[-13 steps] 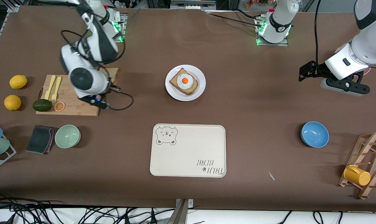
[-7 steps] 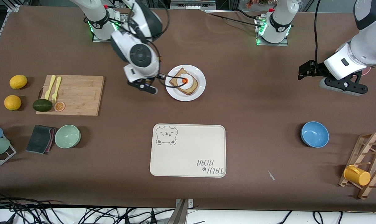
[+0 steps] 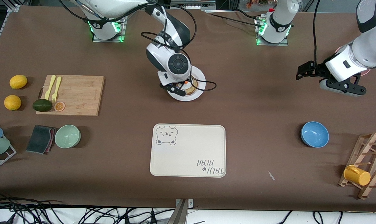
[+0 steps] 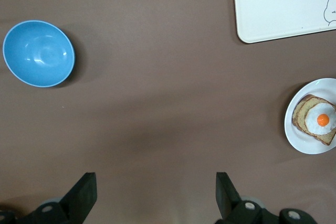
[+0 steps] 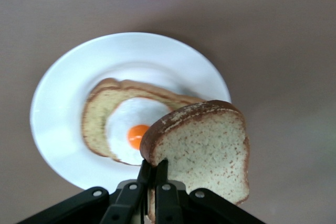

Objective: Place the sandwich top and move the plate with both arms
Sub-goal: 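Carry the bread slice with the right gripper onto the egg toast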

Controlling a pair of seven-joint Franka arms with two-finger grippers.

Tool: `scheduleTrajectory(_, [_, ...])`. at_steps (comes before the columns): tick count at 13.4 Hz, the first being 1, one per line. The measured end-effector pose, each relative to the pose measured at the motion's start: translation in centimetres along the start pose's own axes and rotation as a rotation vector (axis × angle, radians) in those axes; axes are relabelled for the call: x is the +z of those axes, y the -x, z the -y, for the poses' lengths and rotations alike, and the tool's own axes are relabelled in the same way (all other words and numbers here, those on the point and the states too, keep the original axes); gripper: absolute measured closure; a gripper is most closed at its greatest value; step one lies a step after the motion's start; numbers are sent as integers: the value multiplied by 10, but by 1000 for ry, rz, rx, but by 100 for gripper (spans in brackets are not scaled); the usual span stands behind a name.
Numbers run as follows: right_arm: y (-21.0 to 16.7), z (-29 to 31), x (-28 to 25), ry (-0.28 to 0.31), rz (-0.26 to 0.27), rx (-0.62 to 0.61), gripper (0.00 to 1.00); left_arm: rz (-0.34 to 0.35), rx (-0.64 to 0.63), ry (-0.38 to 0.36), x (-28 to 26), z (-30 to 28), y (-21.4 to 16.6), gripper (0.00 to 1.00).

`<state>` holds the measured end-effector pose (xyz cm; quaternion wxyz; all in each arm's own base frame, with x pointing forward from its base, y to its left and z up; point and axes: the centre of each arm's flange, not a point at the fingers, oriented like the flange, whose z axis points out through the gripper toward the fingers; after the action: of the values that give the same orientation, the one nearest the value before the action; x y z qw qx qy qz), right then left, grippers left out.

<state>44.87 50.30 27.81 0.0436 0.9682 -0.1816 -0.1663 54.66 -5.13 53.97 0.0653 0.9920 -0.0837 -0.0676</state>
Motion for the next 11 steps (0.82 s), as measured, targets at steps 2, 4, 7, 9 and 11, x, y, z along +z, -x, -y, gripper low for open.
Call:
scheduleTrajectory(2, [0, 12, 2, -6, -21, -12, 93, 19, -3, 3, 9, 1, -1, 0])
scheduleTrajectory(4, [-4, 21, 13, 12, -59, -27, 93, 25, -5, 4, 12, 3, -1, 0])
scheduleTrajectory(7, [-4, 31, 25, 5, -94, -48, 93, 25, -11, 5, 11, 6, -1, 0])
scheduleTrajectory(9, [-1, 39, 29, -29, -105, -58, 93, 29, -11, 6, 12, 6, 0, 0])
scheduleTrajectory(11, [1, 43, 35, -39, -109, -66, 93, 37, -11, 7, 13, 6, 0, 0])
